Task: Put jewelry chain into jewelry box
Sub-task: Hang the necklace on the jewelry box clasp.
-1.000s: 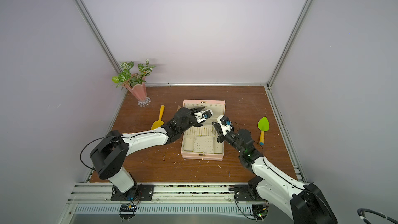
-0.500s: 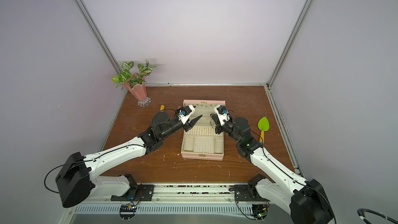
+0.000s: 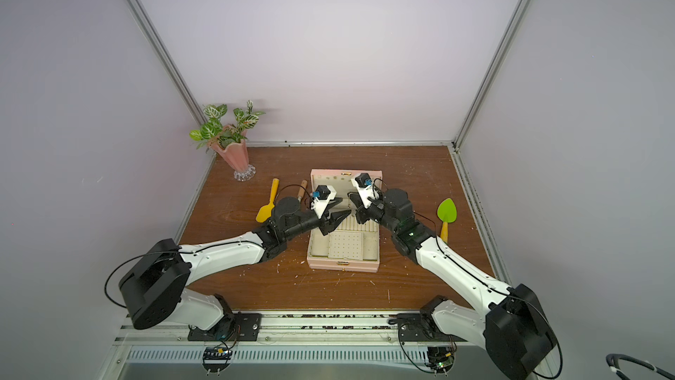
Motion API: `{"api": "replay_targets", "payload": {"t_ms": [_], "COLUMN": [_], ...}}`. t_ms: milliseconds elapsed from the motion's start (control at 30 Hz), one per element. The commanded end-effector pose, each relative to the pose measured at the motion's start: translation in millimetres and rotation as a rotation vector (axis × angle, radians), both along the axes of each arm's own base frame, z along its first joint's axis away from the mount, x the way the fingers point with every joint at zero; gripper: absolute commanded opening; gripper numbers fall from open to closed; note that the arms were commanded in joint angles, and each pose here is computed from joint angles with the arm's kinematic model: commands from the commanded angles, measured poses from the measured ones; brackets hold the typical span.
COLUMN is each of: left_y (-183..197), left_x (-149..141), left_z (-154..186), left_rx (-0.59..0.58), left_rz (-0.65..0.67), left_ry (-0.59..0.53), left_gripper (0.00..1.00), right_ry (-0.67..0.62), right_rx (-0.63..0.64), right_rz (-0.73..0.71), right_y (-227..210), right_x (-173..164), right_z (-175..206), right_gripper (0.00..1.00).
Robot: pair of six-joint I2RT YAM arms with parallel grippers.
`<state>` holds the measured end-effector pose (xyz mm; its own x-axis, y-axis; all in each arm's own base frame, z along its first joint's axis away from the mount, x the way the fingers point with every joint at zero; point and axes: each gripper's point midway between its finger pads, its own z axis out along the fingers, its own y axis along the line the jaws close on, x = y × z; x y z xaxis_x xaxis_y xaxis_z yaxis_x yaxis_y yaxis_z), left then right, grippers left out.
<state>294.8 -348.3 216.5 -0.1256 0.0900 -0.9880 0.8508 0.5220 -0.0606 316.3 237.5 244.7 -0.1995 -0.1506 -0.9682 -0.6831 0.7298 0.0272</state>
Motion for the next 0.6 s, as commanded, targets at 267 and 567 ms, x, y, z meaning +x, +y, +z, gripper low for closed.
{"api": "replay_targets", "payload": {"t_ms": [267, 567], "left_y": [-0.6, -2.5], "left_x": [20.3, 21.8], "left_z": [17.5, 16.0], "left_rx": [-0.075, -0.081], "left_rz": [0.036, 0.033], "left_ry": [-0.049, -0.048], "left_gripper": [0.29, 0.19], "right_ry": [-0.039, -0.036], "right_rx": [0.024, 0.017], "right_rz": [0.001, -0.004], "right_y": [10.1, 8.8], "right_x": [1.9, 1.8], "right_z": [24.2, 20.3], "right_gripper": [0.0, 0.0]}}
